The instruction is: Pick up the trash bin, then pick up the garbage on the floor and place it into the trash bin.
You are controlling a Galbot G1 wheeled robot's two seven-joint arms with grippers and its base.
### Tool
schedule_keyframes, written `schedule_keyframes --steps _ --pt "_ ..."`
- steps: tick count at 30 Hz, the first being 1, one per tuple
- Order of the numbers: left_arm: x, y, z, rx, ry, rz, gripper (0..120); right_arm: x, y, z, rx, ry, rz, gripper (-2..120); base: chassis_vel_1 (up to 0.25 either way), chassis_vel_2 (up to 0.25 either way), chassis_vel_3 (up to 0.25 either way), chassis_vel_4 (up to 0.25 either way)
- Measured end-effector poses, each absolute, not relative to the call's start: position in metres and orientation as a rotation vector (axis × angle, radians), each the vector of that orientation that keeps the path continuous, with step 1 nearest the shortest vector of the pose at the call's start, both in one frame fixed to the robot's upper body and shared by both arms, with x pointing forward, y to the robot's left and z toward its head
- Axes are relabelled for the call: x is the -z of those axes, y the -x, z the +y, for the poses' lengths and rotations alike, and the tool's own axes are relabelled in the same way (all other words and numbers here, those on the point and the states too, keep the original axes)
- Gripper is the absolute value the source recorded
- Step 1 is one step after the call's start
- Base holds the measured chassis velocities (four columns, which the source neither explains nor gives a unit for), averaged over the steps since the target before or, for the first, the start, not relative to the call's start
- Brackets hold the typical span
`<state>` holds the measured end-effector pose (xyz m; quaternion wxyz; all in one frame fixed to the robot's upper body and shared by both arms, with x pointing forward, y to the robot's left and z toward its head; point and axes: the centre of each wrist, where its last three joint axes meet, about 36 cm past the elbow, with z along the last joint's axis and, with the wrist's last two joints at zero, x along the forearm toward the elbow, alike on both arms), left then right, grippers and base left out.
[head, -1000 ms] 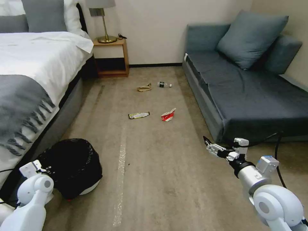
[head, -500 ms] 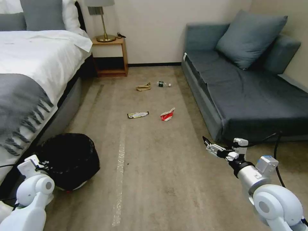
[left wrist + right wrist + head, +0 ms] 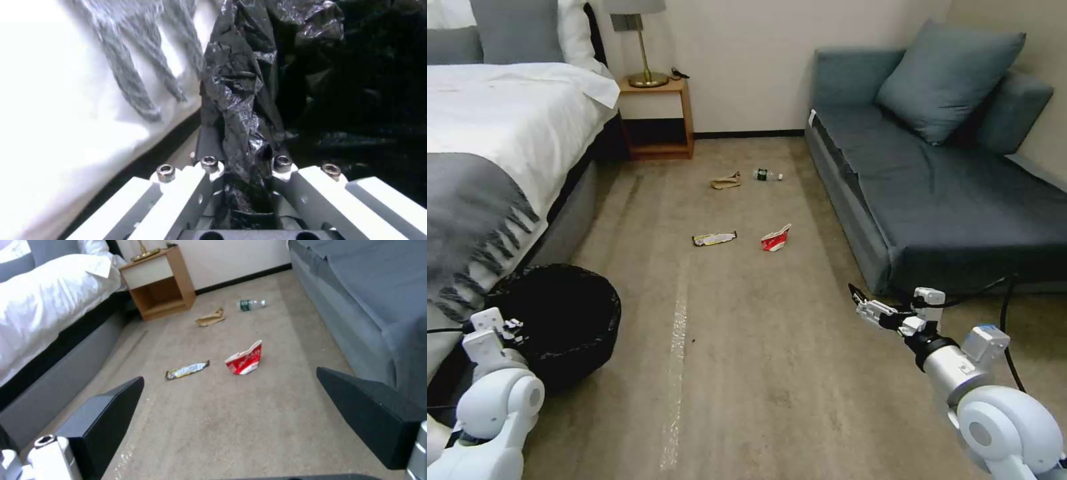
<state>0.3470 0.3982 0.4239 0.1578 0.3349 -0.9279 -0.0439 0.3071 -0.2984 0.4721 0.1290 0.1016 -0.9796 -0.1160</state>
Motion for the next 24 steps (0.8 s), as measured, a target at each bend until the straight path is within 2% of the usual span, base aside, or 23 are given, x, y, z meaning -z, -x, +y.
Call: schedule_keyframes --steps 24 --pt "-0.4217 -0.3396 0.4003 0.170 -0.954 -2.689 7 -0.4693 -0.3000 -0.2952 0.308 -0.303 -2.854 100 0.000 0.000 0.000 0.000"
